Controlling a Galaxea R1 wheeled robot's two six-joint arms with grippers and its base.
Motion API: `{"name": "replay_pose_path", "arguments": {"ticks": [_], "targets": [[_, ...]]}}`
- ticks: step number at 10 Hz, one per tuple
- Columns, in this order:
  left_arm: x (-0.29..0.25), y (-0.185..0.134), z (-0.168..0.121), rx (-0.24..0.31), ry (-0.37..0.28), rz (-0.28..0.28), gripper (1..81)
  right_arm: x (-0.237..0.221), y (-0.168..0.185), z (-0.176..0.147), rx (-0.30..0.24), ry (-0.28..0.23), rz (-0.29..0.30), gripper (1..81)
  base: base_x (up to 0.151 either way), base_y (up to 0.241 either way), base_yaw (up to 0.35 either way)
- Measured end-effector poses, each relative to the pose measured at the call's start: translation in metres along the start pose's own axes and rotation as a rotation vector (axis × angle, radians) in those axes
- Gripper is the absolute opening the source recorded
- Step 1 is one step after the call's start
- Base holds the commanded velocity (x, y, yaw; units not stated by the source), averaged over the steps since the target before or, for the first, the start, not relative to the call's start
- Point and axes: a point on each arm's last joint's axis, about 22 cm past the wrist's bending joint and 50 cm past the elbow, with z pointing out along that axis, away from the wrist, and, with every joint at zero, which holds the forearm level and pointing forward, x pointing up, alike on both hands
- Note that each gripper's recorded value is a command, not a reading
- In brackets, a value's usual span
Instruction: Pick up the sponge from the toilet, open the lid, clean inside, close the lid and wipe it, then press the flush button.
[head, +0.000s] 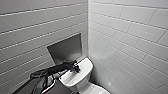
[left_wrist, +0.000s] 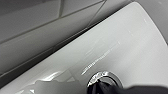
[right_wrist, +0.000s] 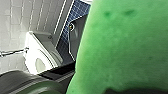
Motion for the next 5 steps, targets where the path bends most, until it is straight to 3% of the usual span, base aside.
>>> {"name": "replay_pose_path", "arguments": {"ticks": [5], "targets": [[-0.006, 0.013, 0.009, 0.009, 0.001, 0.063, 1.0, -0.001, 0.002, 0.011, -0.011, 0.001, -0.001, 1.0, 0.0, 0.0, 0.0]]}}
